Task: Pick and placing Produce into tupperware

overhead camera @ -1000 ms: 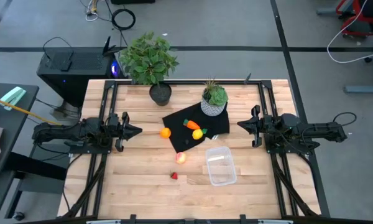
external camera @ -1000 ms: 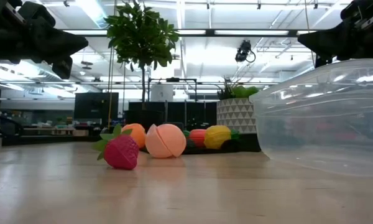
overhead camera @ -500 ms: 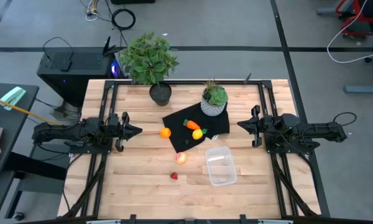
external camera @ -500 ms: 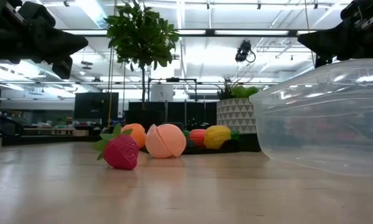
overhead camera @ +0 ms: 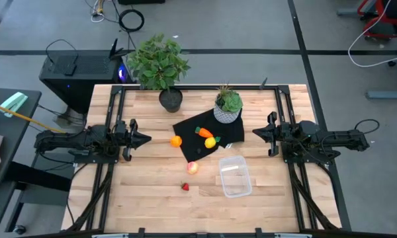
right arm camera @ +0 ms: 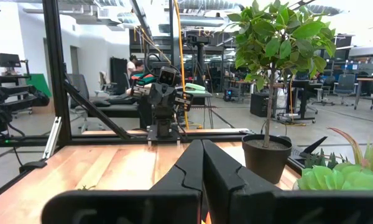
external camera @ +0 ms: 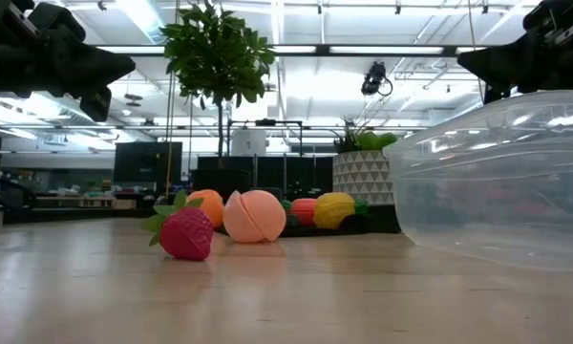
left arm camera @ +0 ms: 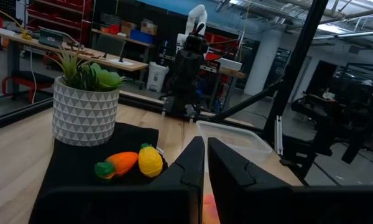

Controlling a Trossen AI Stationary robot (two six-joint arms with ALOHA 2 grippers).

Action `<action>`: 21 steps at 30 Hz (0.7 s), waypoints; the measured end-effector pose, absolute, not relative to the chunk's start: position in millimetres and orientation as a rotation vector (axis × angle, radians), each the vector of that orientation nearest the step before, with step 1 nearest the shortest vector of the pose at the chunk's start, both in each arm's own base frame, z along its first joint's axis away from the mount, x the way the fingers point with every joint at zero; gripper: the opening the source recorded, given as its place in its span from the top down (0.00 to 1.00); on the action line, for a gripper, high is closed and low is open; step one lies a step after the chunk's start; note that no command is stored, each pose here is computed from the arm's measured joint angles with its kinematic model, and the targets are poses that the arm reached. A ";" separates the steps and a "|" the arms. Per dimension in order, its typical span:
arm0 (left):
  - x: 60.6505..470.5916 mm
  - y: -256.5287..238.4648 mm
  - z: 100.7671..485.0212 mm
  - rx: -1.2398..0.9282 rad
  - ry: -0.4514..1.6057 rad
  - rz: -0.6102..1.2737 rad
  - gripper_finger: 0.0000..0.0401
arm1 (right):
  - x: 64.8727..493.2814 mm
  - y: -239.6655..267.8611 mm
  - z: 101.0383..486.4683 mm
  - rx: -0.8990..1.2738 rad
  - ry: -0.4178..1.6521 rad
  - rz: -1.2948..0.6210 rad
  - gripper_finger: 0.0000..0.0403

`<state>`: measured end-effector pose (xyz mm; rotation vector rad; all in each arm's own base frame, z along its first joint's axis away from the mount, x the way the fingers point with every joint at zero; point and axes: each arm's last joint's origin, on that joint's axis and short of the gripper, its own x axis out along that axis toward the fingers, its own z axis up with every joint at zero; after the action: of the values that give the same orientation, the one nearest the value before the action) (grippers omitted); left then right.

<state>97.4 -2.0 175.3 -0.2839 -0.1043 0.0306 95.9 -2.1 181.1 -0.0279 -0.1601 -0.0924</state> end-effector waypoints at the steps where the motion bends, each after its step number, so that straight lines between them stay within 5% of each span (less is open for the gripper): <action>1: 97.4 -2.0 175.3 -0.284 -0.104 0.031 0.93 | 95.8 -2.1 181.1 -0.028 -0.160 -0.092 0.98; 21: 97.3 -1.5 175.7 -0.396 -0.113 0.041 0.96 | 95.8 -2.1 181.1 -0.028 -0.160 -0.092 0.98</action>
<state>97.3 -1.5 175.7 -0.3961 -0.1133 0.0412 95.8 -2.1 181.1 -0.0279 -0.1600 -0.0923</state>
